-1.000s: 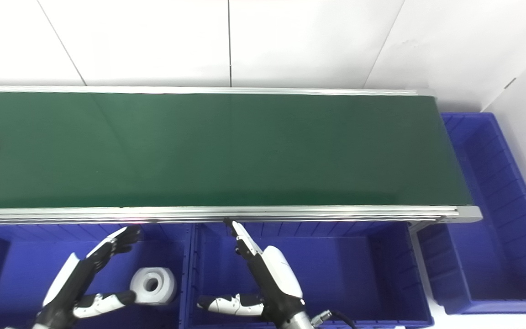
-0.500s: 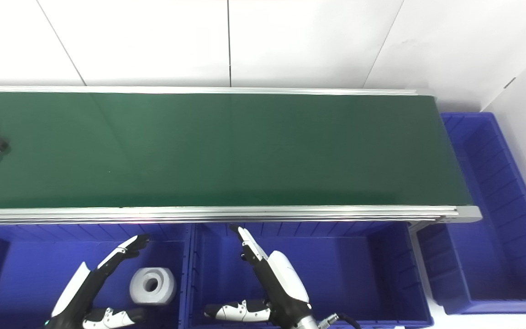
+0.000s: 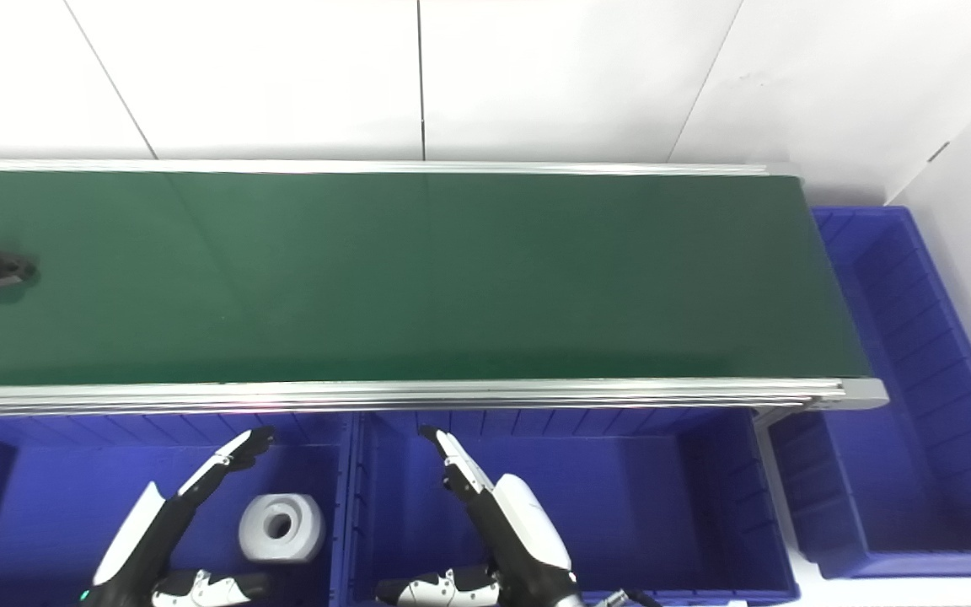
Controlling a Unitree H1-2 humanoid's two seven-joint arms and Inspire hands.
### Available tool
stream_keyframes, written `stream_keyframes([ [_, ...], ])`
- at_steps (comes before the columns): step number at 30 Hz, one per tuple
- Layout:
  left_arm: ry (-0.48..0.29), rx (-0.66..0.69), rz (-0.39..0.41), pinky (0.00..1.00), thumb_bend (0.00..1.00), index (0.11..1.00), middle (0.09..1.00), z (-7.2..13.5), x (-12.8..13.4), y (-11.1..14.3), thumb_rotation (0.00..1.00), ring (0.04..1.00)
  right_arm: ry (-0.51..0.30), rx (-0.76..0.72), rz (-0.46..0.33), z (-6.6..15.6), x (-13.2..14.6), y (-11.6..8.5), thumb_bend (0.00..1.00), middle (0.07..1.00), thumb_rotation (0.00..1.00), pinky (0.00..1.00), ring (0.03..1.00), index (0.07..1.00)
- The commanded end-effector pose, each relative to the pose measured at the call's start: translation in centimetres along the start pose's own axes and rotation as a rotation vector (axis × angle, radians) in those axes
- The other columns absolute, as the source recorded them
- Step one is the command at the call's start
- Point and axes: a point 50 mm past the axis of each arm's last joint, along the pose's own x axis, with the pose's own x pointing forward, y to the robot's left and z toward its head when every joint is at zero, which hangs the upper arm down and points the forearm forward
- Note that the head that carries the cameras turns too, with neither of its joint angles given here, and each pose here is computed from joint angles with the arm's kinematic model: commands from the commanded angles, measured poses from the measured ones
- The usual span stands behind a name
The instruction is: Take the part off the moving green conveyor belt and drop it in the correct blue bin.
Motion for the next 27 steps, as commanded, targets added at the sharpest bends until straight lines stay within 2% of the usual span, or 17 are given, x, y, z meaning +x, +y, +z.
stream_keyframes([
  [1, -0.022, -0.007, 0.027, 0.86, 0.85, 0.914, 0.912, 0.4, -0.2, 0.6, 0.68, 0.896, -0.025, 0.009, -0.018, 0.8, -0.2, -0.2, 0.88, 1.000, 0.40, 0.83, 0.965, 1.000],
  [8, -0.011, -0.043, 0.048, 0.86, 0.85, 0.916, 0.919, 0.3, 0.1, 0.4, 0.66, 0.900, -0.014, 0.031, -0.040, 0.8, -0.2, -0.3, 0.87, 1.000, 0.39, 0.84, 0.972, 1.000],
  [10, -0.003, -0.058, 0.049, 0.85, 0.86, 0.914, 0.921, 0.3, 0.2, 0.3, 0.66, 0.898, -0.011, 0.048, -0.054, 0.7, -0.1, -0.2, 0.87, 1.000, 0.41, 0.84, 0.969, 1.000],
  [14, -0.017, -0.037, 0.045, 0.84, 0.80, 0.920, 0.923, 0.3, 0.5, 0.5, 0.65, 0.892, -0.007, 0.068, -0.068, 0.6, -0.1, -0.2, 0.87, 1.000, 0.40, 0.87, 0.974, 1.000],
  [19, -0.006, -0.053, 0.045, 0.82, 0.79, 0.913, 0.919, 0.1, 0.7, 0.5, 0.63, 0.885, 0.004, 0.073, -0.070, 0.6, 0.0, -0.1, 0.86, 1.000, 0.41, 0.86, 0.974, 1.000],
  [27, -0.005, -0.028, 0.041, 0.78, 0.78, 0.895, 0.895, -0.5, 0.8, -0.8, 0.63, 0.856, 0.007, 0.068, -0.071, -1.0, -0.3, -0.1, 0.85, 1.000, 0.41, 0.82, 0.951, 1.000],
])
